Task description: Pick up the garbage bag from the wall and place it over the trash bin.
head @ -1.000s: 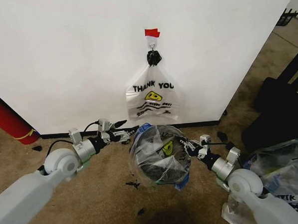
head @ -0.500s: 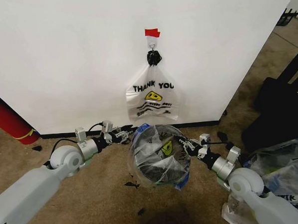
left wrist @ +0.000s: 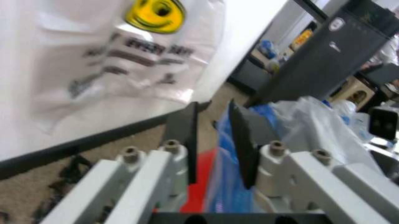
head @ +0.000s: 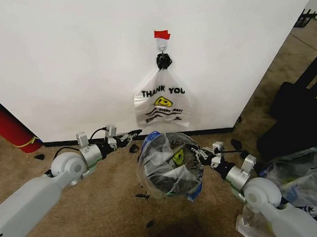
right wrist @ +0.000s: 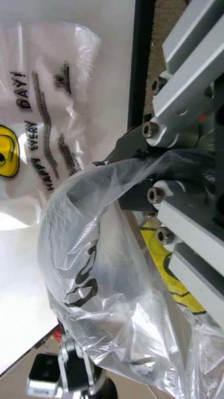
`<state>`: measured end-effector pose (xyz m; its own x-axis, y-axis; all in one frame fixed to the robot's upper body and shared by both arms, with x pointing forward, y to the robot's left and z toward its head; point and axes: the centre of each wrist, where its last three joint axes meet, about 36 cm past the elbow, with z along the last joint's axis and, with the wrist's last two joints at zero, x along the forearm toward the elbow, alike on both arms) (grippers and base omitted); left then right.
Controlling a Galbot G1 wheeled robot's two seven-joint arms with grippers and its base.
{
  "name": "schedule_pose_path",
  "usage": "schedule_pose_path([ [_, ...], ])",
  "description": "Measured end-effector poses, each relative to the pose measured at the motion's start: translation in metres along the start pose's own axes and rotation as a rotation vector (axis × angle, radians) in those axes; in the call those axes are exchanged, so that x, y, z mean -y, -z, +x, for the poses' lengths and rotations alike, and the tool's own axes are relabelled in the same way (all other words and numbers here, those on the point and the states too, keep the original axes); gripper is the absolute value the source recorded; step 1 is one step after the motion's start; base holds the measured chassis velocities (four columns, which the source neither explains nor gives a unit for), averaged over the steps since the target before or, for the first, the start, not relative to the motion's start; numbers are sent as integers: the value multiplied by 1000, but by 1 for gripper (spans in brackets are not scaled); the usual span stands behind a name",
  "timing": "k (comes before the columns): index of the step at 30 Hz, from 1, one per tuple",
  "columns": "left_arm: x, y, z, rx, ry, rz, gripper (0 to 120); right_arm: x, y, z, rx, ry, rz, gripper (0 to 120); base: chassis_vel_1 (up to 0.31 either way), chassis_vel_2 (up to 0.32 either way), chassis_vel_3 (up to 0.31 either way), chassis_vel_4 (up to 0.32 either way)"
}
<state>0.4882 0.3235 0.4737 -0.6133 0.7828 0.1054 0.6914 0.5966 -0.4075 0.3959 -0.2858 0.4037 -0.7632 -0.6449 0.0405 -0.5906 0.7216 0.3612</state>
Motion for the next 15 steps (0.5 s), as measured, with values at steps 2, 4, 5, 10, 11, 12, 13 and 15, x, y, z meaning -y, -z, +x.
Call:
schedule_pose_path([
  [2, 3, 0, -1, -18, 0, 0, 32, -1, 0, 0, 1, 3, -1, 1, 0, 0, 0, 0],
  [4, 6, -1, -3, -42, 3, 2, 39, -3, 0, -1, 3, 7, -4, 1, 0, 0, 0, 0],
  [5, 7, -3, -5, -54, 3, 2, 46, -4, 0, -1, 6, 9, -7, 1, 0, 0, 0, 0],
  [10, 6, -5, -10, -65, 0, 1, 61, -6, 1, -1, 10, 10, -8, 1, 0, 0, 0, 0],
  [11, 7, -5, -11, -68, -3, 0, 64, -7, 2, 0, 8, 10, -8, 1, 0, 0, 0, 0],
  [12, 7, -6, -13, -68, -6, 1, 66, -7, 2, 1, 6, 10, -8, 1, 0, 0, 0, 0],
  [13, 8, -6, -15, -67, -12, 2, 61, -6, 2, 2, 3, 9, -7, 1, 0, 0, 0, 0],
  [15, 9, -6, -19, -62, -19, 3, 53, -6, 2, 2, 3, 6, -7, 1, 0, 0, 0, 0],
])
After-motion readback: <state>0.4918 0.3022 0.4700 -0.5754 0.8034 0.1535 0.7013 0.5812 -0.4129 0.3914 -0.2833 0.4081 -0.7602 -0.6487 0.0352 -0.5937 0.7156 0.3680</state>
